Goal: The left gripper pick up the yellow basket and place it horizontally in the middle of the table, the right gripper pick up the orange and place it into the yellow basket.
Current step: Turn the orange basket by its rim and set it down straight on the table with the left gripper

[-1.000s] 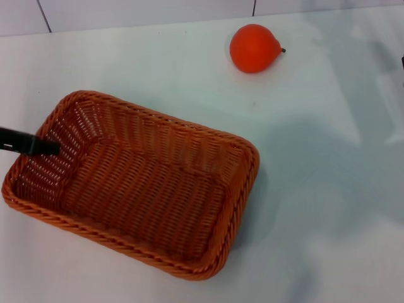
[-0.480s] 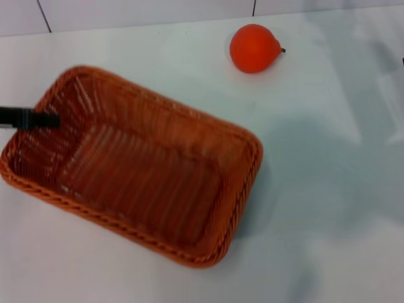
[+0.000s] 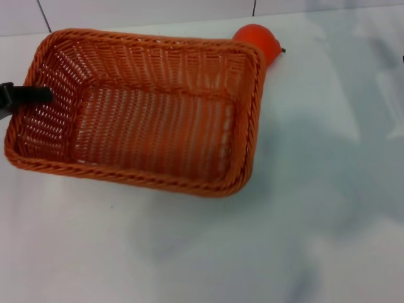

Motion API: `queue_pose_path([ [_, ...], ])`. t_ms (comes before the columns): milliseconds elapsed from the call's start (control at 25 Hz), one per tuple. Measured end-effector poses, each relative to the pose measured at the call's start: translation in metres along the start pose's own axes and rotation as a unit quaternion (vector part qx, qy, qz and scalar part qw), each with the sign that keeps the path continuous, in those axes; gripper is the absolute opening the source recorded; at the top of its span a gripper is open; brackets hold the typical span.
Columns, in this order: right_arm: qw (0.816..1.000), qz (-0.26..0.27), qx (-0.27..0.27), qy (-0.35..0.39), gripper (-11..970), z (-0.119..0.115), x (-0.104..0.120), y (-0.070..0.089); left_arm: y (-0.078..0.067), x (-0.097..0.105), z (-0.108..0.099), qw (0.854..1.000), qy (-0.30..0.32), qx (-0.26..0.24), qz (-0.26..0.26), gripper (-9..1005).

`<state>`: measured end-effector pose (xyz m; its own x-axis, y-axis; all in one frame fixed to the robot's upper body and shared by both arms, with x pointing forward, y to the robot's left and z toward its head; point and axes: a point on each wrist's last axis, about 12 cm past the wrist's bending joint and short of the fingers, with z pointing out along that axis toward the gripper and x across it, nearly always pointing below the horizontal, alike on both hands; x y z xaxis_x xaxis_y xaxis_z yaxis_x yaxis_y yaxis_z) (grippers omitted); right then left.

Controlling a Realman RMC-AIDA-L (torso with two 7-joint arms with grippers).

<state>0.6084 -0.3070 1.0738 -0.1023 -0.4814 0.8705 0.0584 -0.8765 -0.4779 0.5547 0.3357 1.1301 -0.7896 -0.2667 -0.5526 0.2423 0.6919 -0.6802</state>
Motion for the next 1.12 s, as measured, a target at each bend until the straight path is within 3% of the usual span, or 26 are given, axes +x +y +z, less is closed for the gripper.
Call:
queue_pose_path([
  [440,1.0,0.002,-0.007,0.002,916,0.002,0.002,0.001,0.017,0.027,0.035,0.996,-0.056,0.009,-0.065,163],
  [960,1.0,-0.001,-0.014,0.001,916,0.005,0.004,0.003,0.024,0.033,0.038,0.995,-0.064,-0.001,-0.082,168],
  [1120,1.0,-0.002,-0.013,0.001,916,0.006,0.004,0.003,0.023,0.039,0.04,0.994,-0.054,0.01,-0.094,246],
])
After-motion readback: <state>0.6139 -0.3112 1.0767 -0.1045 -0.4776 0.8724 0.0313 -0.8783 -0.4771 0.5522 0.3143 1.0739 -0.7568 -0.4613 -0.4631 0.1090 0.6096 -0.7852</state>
